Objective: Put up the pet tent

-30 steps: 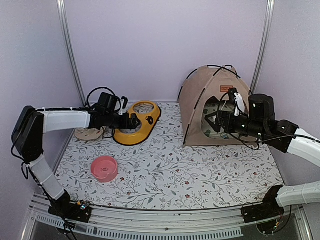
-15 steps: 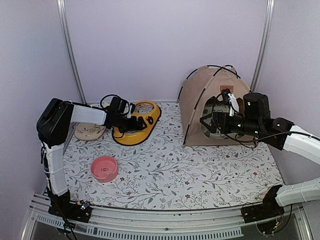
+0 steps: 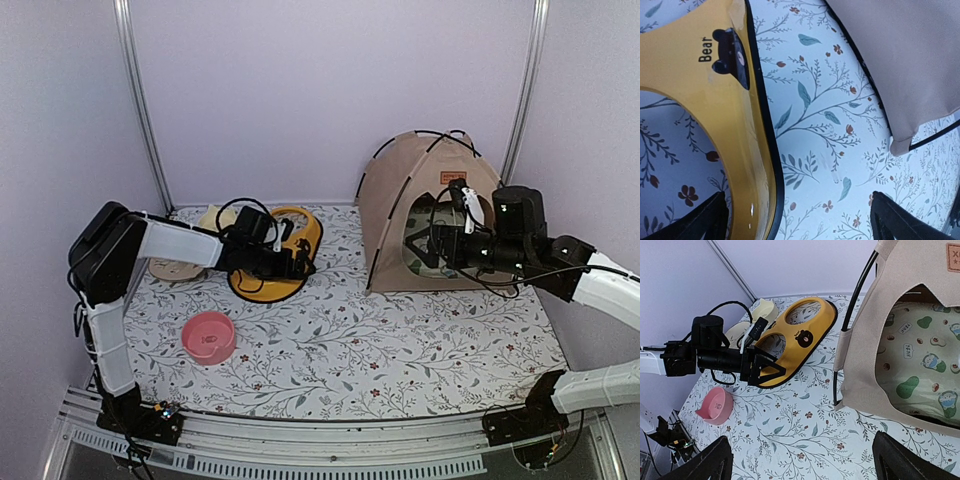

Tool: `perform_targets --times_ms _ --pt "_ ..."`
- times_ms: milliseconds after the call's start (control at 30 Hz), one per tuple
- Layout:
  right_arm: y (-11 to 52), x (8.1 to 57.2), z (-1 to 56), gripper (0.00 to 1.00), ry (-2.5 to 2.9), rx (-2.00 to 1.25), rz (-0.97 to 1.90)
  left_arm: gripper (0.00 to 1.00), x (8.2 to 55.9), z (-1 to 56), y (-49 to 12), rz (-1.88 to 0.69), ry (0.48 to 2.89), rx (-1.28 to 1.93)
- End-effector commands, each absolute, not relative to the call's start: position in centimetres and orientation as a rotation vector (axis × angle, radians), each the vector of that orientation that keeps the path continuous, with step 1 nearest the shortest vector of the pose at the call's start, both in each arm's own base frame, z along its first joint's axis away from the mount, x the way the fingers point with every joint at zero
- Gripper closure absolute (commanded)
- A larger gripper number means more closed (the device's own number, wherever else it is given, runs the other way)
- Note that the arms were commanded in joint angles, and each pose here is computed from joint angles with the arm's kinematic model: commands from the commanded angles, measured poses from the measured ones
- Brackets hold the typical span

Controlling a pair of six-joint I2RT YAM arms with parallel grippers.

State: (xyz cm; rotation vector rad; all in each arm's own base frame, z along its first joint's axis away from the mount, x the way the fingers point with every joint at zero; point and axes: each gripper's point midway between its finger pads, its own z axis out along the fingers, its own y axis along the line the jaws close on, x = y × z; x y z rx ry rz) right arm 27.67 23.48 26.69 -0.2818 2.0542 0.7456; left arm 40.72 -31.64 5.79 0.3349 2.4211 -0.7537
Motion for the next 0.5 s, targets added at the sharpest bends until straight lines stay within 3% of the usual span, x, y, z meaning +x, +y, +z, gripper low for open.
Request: perform_targets --times_ms 0,467 --pt "22.7 27.4 27.5 0.01 2.037 -0.241 0.745 0.01 36.8 3.5 -32.8 -0.76 2.536 0.373" --pt "22.0 27.4 28.0 0.01 2.024 -0.193 0.737 0.01 32.1 8.5 -36.7 -0.882 2.431 0.376"
